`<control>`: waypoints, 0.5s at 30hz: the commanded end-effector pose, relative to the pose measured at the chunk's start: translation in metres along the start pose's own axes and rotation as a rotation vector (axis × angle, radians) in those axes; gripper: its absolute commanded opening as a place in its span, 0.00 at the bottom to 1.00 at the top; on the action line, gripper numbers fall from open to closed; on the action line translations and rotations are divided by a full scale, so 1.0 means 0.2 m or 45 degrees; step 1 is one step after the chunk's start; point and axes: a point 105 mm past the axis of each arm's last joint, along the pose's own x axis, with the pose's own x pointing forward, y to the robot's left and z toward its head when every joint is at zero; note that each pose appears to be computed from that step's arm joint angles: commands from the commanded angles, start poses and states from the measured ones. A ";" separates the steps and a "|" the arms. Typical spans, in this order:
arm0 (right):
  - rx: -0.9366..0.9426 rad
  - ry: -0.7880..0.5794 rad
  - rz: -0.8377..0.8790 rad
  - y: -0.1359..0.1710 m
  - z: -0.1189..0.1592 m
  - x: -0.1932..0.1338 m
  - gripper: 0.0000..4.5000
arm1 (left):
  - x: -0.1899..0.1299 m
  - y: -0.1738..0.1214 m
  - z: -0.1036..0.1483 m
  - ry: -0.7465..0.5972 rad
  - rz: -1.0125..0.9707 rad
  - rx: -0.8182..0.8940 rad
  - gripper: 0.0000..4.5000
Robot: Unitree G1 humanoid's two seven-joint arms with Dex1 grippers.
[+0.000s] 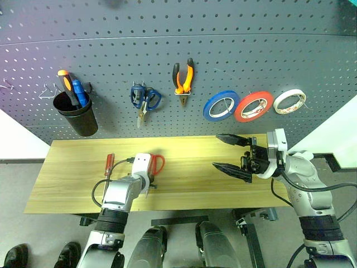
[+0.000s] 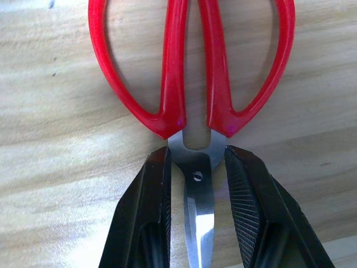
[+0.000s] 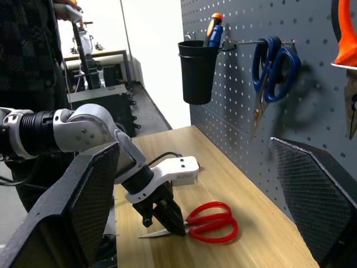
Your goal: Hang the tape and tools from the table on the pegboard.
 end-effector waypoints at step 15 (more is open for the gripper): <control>-0.024 -0.018 0.016 -0.02 -0.01 -0.05 1.00 | -0.20 0.02 0.17 -0.530 -0.045 0.468 0.23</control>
